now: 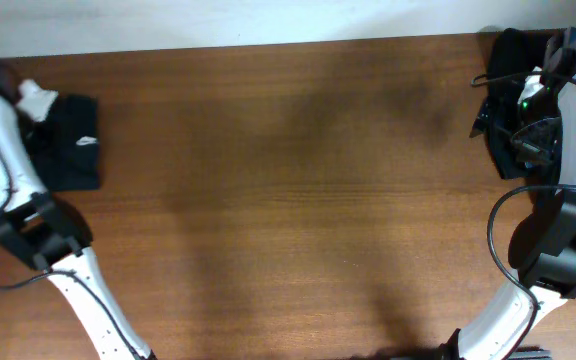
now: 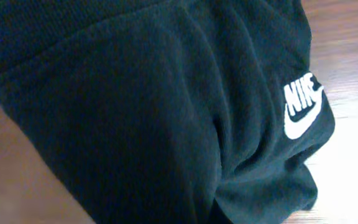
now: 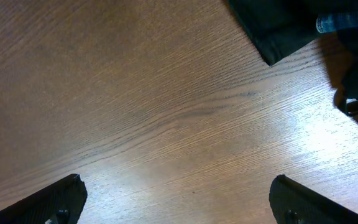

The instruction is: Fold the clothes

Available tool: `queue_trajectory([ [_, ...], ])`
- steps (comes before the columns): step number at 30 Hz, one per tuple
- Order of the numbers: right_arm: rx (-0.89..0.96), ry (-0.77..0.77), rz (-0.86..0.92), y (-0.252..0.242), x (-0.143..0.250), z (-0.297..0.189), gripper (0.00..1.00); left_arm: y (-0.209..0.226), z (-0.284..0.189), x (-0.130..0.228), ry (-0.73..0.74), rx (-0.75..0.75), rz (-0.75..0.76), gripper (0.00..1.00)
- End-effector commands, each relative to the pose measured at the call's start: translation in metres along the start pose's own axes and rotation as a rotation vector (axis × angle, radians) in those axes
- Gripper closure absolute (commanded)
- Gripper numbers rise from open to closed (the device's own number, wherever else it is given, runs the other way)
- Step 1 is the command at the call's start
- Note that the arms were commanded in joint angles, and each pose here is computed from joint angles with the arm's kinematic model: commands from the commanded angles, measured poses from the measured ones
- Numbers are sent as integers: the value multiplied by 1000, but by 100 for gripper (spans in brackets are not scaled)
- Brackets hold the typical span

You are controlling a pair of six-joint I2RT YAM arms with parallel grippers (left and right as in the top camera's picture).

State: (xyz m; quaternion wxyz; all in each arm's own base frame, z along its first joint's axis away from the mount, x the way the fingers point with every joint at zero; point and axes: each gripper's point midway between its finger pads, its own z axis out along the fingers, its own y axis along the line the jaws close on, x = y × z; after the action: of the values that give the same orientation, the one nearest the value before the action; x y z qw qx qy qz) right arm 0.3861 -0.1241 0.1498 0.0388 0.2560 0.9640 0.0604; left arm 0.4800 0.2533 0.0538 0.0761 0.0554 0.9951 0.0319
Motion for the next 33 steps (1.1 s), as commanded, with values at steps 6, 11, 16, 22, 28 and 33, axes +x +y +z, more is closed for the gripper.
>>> queue_trajectory([
  [6,5,-24,7,-1,-3,-7,1,53,44,29,-5,-11,-48,100],
  [11,5,-24,7,-1,-3,-7,1,79,53,20,-75,-75,-59,98],
  [16,5,-24,7,-1,-3,-7,1,88,51,7,-131,-108,-141,69],
  [22,5,-24,6,-1,-3,-7,1,72,51,-5,-145,-79,-166,6],
  [28,5,-24,6,-1,-3,-7,1,80,50,-6,-120,-157,-270,0],
  [33,5,-24,6,-1,-3,-7,1,97,28,-11,-164,-237,-403,0],
])
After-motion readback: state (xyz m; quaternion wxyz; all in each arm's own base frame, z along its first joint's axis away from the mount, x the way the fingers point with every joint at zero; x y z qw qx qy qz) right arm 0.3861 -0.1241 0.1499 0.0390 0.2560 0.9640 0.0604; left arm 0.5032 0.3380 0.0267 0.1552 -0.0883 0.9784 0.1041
